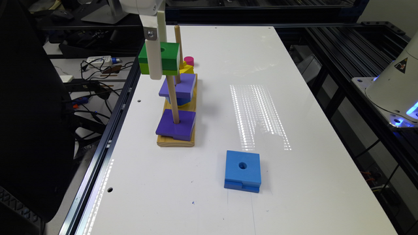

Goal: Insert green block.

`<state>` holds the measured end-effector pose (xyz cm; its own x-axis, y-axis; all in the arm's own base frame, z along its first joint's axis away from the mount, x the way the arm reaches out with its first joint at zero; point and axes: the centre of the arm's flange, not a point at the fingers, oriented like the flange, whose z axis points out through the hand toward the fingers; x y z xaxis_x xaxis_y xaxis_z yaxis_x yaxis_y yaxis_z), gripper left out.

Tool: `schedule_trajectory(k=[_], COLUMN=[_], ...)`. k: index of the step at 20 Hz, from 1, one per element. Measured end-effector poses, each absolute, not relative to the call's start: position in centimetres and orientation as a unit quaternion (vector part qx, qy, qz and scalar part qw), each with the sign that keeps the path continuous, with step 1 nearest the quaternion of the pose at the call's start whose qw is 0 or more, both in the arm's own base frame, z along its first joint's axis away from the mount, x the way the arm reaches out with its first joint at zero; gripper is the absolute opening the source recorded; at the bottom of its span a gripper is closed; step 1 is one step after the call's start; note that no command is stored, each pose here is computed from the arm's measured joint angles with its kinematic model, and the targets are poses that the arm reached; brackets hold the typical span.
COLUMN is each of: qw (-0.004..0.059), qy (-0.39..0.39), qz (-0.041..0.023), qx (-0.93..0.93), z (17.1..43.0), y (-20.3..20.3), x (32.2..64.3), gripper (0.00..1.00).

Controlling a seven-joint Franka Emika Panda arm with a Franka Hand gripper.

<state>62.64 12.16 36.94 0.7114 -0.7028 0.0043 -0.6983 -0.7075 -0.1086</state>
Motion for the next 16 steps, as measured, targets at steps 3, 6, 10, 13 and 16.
schedule_trajectory(k=[3, 6, 10, 13, 16], qw=[0.0486, 0.0485, 0.0485, 0.0484, 0.0484], qy=[0.379, 0.379, 0.379, 0.38, 0.38], qz=[-0.0196, -0.0193, -0.0193, -0.0176, -0.0176], qx=[-0.924, -0.924, -0.924, -0.924, -0.924], z=[36.53, 36.5, 36.5, 36.16, 36.16], y=[12.15, 12.15, 12.15, 12.14, 12.14], x=[62.66, 62.66, 62.66, 62.71, 62.71], gripper=[0.0, 0.0, 0.0, 0.0, 0.0])
